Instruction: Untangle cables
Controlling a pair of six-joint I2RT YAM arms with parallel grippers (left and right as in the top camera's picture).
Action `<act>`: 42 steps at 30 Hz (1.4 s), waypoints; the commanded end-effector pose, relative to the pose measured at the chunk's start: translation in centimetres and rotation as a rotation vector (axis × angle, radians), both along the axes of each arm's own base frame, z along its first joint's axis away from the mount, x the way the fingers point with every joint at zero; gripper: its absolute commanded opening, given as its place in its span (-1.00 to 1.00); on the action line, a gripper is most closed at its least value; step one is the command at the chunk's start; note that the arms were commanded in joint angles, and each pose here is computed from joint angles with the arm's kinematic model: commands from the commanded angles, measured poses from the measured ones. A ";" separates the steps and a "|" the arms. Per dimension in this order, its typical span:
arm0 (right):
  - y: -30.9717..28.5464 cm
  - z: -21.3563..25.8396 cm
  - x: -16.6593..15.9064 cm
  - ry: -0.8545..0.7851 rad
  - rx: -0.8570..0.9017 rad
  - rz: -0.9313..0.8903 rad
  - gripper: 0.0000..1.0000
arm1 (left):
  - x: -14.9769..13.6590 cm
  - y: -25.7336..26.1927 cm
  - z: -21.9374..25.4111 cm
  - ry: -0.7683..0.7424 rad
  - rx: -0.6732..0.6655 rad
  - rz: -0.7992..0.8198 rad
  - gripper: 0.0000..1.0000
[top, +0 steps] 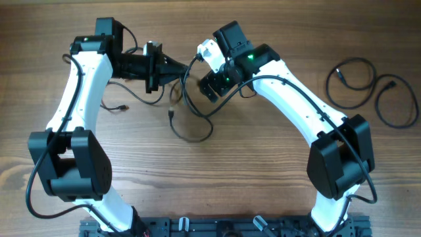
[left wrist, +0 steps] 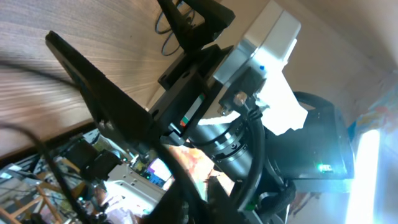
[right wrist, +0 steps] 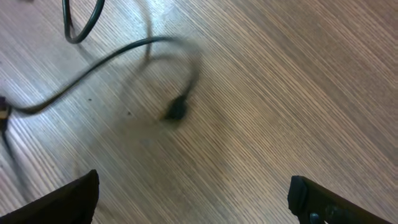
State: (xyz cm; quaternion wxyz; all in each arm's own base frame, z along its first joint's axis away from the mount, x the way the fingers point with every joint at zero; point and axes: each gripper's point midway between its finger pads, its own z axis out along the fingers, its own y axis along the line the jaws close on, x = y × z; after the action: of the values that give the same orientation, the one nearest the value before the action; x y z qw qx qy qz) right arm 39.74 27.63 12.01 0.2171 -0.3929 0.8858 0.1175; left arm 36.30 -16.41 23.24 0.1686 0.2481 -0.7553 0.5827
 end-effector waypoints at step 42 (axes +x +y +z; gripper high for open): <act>-18.5 -3.8 2.9 -0.011 -0.515 -0.582 0.99 | 3.2 13.1 5.0 -0.015 -0.277 0.331 -0.92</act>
State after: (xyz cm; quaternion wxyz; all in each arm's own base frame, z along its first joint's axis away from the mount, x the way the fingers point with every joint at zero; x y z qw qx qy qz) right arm 41.92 13.42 8.70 0.1427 -0.1989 0.9667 -0.0744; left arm 39.37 -5.07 27.31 0.1084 0.3302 -0.6361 0.6889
